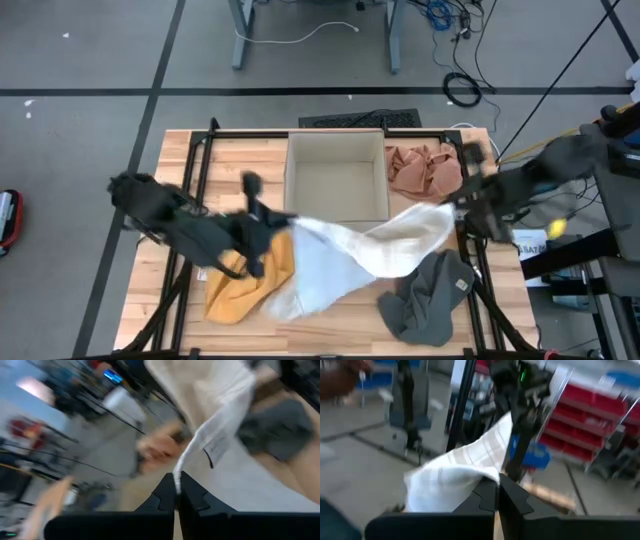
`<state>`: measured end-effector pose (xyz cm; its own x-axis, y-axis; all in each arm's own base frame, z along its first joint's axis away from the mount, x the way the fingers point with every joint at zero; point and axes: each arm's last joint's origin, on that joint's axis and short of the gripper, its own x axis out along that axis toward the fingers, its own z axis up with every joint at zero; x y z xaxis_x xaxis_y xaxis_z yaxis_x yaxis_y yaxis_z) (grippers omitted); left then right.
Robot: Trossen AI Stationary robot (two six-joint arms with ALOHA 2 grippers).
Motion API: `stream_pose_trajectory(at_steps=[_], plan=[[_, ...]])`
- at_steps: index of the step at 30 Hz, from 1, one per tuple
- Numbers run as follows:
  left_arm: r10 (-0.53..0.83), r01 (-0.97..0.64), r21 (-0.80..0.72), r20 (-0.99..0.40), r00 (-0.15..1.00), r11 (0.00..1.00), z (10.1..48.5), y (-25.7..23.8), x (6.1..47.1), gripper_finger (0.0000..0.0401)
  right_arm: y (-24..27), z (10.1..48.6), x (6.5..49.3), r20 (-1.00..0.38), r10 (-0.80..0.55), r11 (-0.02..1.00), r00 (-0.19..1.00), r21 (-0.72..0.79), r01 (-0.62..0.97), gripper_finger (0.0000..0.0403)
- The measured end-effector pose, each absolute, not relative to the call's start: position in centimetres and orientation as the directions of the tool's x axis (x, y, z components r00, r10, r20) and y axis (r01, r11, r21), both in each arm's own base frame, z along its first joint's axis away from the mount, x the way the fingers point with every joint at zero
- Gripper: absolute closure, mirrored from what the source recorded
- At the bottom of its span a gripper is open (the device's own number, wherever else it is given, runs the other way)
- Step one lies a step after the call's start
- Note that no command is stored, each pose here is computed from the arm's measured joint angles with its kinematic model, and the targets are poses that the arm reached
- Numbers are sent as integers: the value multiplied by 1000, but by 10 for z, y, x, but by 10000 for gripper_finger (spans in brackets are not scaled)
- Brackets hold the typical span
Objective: Fold towel
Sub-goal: Fold the white towel with brown checkered lines
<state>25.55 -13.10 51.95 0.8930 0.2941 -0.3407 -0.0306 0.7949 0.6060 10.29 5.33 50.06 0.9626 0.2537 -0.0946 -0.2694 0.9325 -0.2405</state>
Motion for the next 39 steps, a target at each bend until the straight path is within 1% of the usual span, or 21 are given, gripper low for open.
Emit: stream_pose_trajectory(at_steps=[2, 4, 8, 11, 14, 17, 19, 21, 25, 28, 30, 34, 39], plan=[[323, -96, 625, -260, 910, 775, 534, -125, 248, 400, 48, 517, 95, -46, 256, 933, 966, -250, -259, 403], [311, -117, 636, -201, 929, 762, 545, -121, 240, 400, 44, 530, 88, -9, 256, 932, 967, -263, -249, 403], [297, -156, 637, -120, 947, 755, 561, -114, 228, 400, 43, 538, 86, -4, 264, 919, 965, -303, -253, 403], [348, -204, 666, -89, 933, 718, 565, -112, 227, 400, 44, 537, 88, -15, 263, 903, 965, -348, -252, 403], [422, -254, 697, -76, 904, 671, 565, -109, 227, 400, 44, 536, 90, -18, 232, 897, 973, -382, -221, 403], [435, -273, 683, -74, 897, 678, 566, -105, 228, 400, 43, 537, 90, -11, 186, 901, 982, -397, -175, 403], [394, -240, 668, -87, 915, 704, 565, -106, 229, 400, 43, 536, 90, -23, 193, 903, 981, -387, -187, 403], [335, -190, 642, -110, 936, 743, 562, -108, 229, 400, 45, 532, 90, -59, 238, 902, 969, -357, -244, 403], [202, -49, 578, -204, 958, 815, 552, -115, 226, 399, 49, 518, 91, -209, 317, 890, 925, -271, -366, 403], [105, 65, 505, -300, 948, 861, 543, -120, 222, 399, 53, 506, 95, -333, 363, 885, 870, -170, -434, 403], [40, 132, 446, -356, 934, 885, 537, -127, 221, 399, 59, 499, 101, -382, 403, 873, 832, -112, -475, 403], [-21, 203, 391, -421, 907, 898, 527, -144, 218, 399, 75, 485, 113, -443, 500, 816, 744, -47, -577, 403], [-59, 243, 330, -482, 874, 912, 516, -159, 217, 399, 91, 470, 128, -502, 510, 790, 698, -47, -611, 403]])
